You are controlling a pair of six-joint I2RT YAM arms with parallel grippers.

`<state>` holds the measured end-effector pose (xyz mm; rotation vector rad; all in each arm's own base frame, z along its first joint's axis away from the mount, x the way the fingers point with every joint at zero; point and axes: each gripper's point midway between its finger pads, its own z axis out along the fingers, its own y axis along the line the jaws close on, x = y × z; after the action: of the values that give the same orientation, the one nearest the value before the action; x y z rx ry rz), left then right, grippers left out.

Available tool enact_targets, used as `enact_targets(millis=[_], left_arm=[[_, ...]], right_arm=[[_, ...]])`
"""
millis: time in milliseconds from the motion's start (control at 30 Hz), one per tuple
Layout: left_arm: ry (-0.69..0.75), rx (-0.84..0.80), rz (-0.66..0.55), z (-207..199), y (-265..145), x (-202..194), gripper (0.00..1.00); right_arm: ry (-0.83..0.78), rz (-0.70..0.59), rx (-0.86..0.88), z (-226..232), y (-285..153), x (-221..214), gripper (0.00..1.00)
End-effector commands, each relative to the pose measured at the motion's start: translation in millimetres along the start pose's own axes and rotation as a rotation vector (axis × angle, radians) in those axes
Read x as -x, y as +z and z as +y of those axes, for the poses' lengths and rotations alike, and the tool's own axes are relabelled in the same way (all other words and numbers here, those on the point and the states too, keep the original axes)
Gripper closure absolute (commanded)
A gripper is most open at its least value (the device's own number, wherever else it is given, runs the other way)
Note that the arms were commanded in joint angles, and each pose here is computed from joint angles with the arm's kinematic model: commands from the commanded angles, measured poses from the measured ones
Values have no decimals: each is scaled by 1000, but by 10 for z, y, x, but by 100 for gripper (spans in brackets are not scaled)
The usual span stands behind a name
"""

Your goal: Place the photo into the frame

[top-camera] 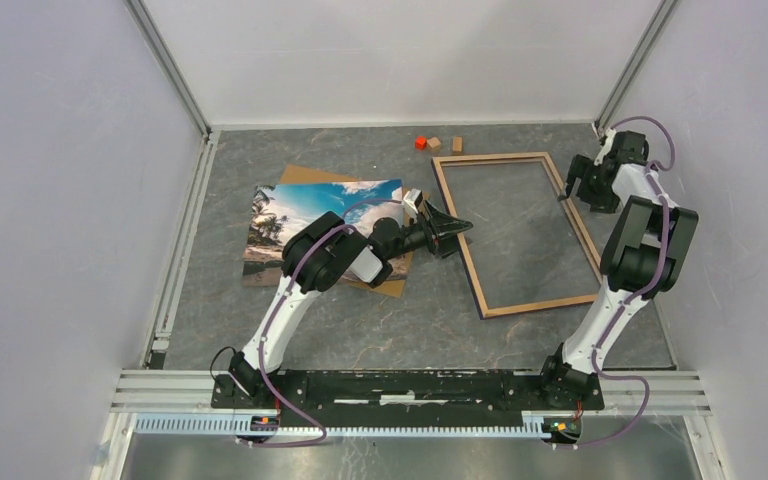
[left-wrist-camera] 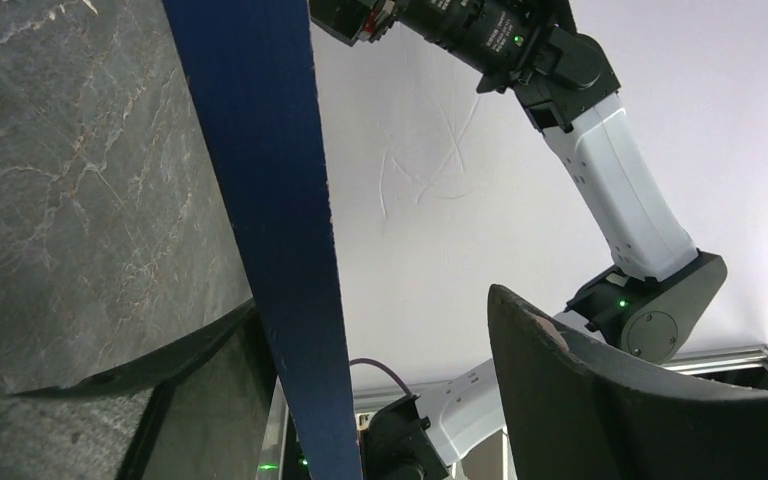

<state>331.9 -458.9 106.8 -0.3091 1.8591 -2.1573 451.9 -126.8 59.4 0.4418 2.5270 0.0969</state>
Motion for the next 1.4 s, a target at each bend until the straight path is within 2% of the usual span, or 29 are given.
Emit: enact_targets(millis=[0,467,633,833,1100,1200,1367], left_arm=[[28,-152,47,-545,44,-30,21],[130,-232,72,-882,122,7,18],[113,-244,78,-919,155,20,21],[141,-268,102,-1071,145,-23,21],[172,-311,113,-1312,150,-49,16],[160,-311,104,-1331,151,-36,12],[-41,-202,8,-846,61,126,7]], right_arm=[[-37,-27,14,-16,-14,85,11],[36,-2,94,16,138,-198,11],[54,-14,109,14,117,-235,11],[83,-53,134,-26,2,-139,11],[89,-88,161,-9,-98,-31,11],[97,-88,168,-17,-95,-36,11],[102,-89,180,-3,-89,-48,11]])
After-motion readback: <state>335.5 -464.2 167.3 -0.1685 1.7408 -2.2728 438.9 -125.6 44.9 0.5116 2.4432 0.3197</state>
